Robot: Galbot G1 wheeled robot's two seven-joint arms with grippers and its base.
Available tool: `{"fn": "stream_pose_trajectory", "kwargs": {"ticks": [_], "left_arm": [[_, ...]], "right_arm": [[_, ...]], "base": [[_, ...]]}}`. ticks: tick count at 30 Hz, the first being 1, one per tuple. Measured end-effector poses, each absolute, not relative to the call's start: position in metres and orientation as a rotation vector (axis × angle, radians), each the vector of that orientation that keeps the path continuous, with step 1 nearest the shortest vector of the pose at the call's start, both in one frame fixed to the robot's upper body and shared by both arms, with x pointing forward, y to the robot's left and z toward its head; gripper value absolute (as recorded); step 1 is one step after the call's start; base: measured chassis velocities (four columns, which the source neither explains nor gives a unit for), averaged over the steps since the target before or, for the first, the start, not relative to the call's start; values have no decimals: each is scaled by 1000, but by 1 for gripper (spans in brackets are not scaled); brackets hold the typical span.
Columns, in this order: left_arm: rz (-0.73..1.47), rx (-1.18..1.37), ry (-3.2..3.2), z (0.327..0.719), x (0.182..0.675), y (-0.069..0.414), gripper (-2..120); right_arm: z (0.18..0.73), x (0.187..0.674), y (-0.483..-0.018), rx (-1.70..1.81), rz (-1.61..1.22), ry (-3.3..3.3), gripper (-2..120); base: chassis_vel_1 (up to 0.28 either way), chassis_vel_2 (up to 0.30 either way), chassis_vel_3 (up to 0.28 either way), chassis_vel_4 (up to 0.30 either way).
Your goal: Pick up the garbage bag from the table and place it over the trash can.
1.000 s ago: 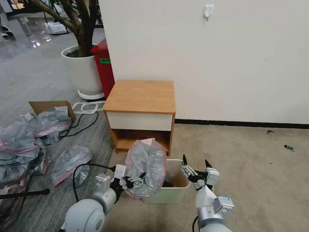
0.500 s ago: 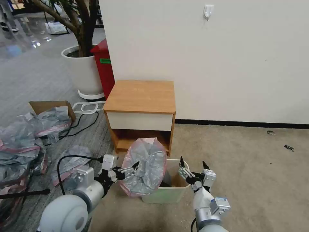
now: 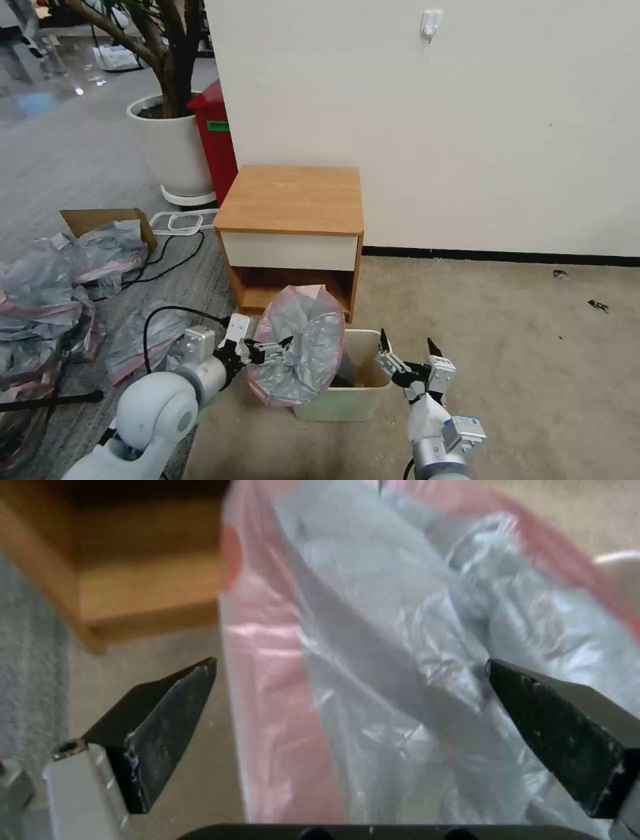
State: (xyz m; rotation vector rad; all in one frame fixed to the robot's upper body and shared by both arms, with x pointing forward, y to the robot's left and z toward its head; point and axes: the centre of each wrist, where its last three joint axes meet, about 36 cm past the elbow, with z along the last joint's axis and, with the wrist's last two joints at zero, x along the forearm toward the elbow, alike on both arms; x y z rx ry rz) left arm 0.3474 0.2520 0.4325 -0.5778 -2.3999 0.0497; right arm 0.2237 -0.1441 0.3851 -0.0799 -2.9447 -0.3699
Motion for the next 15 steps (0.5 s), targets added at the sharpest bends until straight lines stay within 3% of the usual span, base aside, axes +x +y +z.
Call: {"fn": "stream_pose_trajectory", "kwargs": {"ticks": [15], "left_arm": [[41, -589, -2354, 411, 346, 240, 99]], "right_arm": [[381, 221, -144, -105, -352, -2950, 100]], "base": [[0, 0, 0, 0]]}}
